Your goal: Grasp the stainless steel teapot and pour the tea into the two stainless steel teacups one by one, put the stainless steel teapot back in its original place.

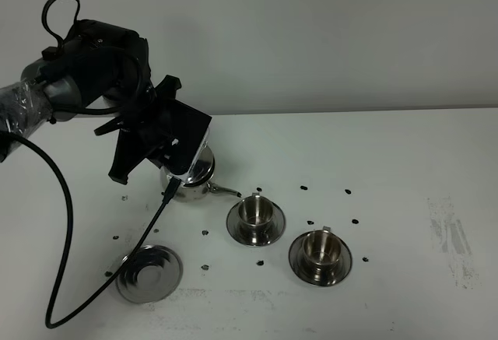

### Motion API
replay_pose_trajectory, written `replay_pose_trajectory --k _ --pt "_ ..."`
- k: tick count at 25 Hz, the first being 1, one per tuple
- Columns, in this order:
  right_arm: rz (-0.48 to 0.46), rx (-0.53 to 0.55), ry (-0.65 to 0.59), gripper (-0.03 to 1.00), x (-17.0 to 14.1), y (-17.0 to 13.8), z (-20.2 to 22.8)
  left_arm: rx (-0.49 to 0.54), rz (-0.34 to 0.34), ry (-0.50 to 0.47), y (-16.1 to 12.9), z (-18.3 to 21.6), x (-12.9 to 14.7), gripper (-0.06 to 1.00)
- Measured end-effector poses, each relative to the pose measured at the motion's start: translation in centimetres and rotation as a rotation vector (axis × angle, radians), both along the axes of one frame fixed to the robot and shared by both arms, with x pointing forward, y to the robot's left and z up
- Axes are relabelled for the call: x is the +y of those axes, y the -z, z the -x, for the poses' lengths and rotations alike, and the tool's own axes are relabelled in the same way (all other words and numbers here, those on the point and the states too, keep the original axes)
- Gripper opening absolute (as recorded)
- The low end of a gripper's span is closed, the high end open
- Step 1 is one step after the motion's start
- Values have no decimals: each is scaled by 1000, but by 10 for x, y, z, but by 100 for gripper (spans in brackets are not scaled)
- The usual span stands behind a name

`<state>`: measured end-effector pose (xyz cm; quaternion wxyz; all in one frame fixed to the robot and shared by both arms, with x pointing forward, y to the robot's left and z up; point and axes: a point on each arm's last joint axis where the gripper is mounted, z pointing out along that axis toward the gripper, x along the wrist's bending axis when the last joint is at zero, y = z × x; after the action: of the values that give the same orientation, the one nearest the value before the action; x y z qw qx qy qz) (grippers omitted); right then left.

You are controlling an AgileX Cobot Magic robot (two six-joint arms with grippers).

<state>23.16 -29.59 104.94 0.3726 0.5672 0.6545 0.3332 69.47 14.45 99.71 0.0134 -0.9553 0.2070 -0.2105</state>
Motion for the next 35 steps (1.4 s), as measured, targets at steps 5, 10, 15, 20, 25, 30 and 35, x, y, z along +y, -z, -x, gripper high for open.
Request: replay_pose_trajectory --k 5,10,15,20,25,30,35 --pt "0 0 0 49 0 0 0 -52 -18 29 -2 -2 -6 26" --pt "0 0 0 49 0 0 0 -64 -23 51 -1 -1 -13 26" --pt "0 0 0 49 0 0 0 -44 -32 65 10 -1 -20 26" --pt "0 0 0 49 0 0 0 -53 -32 75 11 0 -24 26" --pt "0 0 0 49 0 0 0 -70 -64 91 11 -1 -25 26" --pt "0 0 0 49 0 0 0 -79 -87 102 10 -1 -25 26" --pt "0 0 0 49 0 0 0 -90 -94 112 10 0 -28 26"
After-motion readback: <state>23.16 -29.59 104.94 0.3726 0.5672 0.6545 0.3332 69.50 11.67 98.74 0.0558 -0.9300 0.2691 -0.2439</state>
